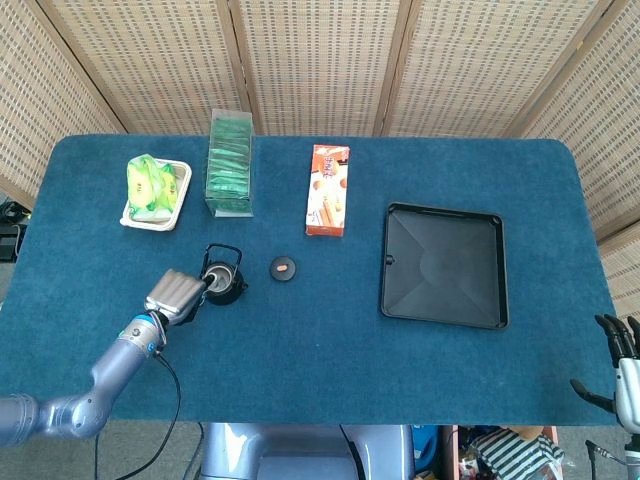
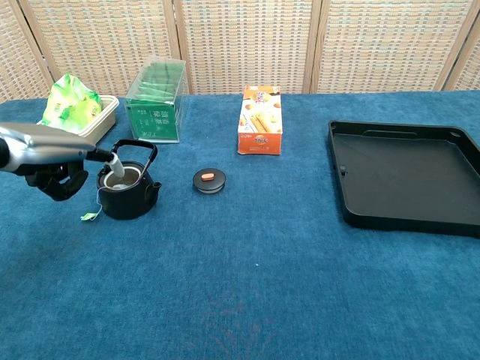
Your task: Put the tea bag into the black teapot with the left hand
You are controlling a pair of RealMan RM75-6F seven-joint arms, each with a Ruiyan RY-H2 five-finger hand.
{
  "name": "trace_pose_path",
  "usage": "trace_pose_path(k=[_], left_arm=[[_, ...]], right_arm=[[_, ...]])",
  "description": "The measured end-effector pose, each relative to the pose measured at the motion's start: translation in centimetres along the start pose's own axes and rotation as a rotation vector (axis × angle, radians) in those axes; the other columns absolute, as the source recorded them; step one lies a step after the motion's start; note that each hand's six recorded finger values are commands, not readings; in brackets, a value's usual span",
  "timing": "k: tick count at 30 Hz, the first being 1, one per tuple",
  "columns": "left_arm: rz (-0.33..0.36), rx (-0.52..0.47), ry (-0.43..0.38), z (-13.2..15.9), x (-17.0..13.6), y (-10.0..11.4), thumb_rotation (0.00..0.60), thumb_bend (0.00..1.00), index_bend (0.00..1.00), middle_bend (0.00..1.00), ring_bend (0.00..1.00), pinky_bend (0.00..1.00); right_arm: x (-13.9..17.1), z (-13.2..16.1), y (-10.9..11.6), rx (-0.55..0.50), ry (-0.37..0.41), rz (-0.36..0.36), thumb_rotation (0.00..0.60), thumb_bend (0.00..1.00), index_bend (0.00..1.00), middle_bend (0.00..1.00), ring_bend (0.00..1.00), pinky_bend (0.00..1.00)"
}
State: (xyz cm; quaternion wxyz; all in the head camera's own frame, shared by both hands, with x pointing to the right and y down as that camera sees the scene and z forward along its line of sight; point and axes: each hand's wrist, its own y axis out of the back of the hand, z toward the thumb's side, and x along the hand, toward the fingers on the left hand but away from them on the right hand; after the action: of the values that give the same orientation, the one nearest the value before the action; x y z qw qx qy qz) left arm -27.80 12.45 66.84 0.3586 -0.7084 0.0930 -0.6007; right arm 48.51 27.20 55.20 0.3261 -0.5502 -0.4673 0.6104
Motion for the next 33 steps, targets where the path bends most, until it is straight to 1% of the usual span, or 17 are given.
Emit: trace_pose_path(k=[4, 9, 10, 14, 19, 21, 25, 26, 27, 30, 33], left_arm=[[0.075, -0.033, -0.002, -0.3, -0.6, 1.0, 0.6, 0.85, 0.16, 0.8, 0.79, 0.74], [0.164, -0.083, 0.006, -1.2, -1.7, 1.9, 0.6, 0.85, 0.14, 0.73, 0.72, 0.7], [0.18, -0.093, 0.01, -1.4, -1.9, 2.1, 0.6, 0.83, 0.14, 0.72, 0.71, 0.7], [0.256, -0.14, 0.035, -2.6, -3.2, 2.5, 0.6, 0.7, 0.14, 0.61, 0.6, 0.67], [0.372, -0.193, 0.076, -4.5, -5.5, 2.8, 0.6, 0.63, 0.14, 0.5, 0.5, 0.59], [0.411, -0.214, 0.097, -5.4, -6.6, 2.6, 0.6, 0.61, 0.14, 0.43, 0.42, 0.52], [0.459, -0.243, 0.156, -7.3, -9.0, 1.2, 0.6, 0.57, 0.14, 0.3, 0.24, 0.2], [0.468, -0.249, 0.165, -7.7, -9.6, 0.8, 0.6, 0.55, 0.14, 0.26, 0.2, 0.14], [0.476, -0.259, 0.177, -8.1, -10.5, 0.1, 0.6, 0.54, 0.14, 0.21, 0.16, 0.09], [0.492, -0.284, 0.207, -8.9, -12.6, -1.4, 0.6, 0.48, 0.13, 0.13, 0.09, 0.05], [0.5, -0.302, 0.238, -9.5, -14.3, -2.6, 0.6, 0.46, 0.12, 0.09, 0.06, 0.03]], right_arm=[[-0.1, 0.1, 0.1, 0.002, 0.005, -0.003, 0.6, 0.02, 0.16, 0.22, 0.01, 0.12], [-0.3, 0.3, 0.2, 0.006, 0.014, -0.006, 0.6, 0.02, 0.16, 0.22, 0.01, 0.12], [-0.4, 0.3, 0.3, 0.006, 0.015, -0.007, 0.6, 0.02, 0.16, 0.22, 0.01, 0.12], [-0.6, 0.5, 0.4, 0.01, 0.023, -0.012, 0.6, 0.02, 0.16, 0.21, 0.01, 0.12], [-1.0, 0.9, 0.6, 0.016, 0.038, -0.016, 0.6, 0.02, 0.16, 0.21, 0.01, 0.12], [-1.3, 1.1, 0.6, 0.017, 0.048, -0.015, 0.6, 0.02, 0.16, 0.21, 0.01, 0.12], [-1.8, 1.8, 0.6, 0.027, 0.076, -0.007, 0.6, 0.02, 0.16, 0.2, 0.01, 0.12], [-1.8, 1.9, 0.6, 0.029, 0.081, -0.004, 0.6, 0.02, 0.16, 0.19, 0.01, 0.12], [-2.0, 2.2, 0.6, 0.033, 0.089, 0.001, 0.6, 0.02, 0.16, 0.19, 0.01, 0.12], [-2.2, 3.0, 0.5, 0.037, 0.116, 0.016, 0.6, 0.02, 0.16, 0.18, 0.01, 0.12], [-2.3, 3.6, 0.5, 0.04, 0.139, 0.02, 0.6, 0.02, 0.16, 0.18, 0.01, 0.12]])
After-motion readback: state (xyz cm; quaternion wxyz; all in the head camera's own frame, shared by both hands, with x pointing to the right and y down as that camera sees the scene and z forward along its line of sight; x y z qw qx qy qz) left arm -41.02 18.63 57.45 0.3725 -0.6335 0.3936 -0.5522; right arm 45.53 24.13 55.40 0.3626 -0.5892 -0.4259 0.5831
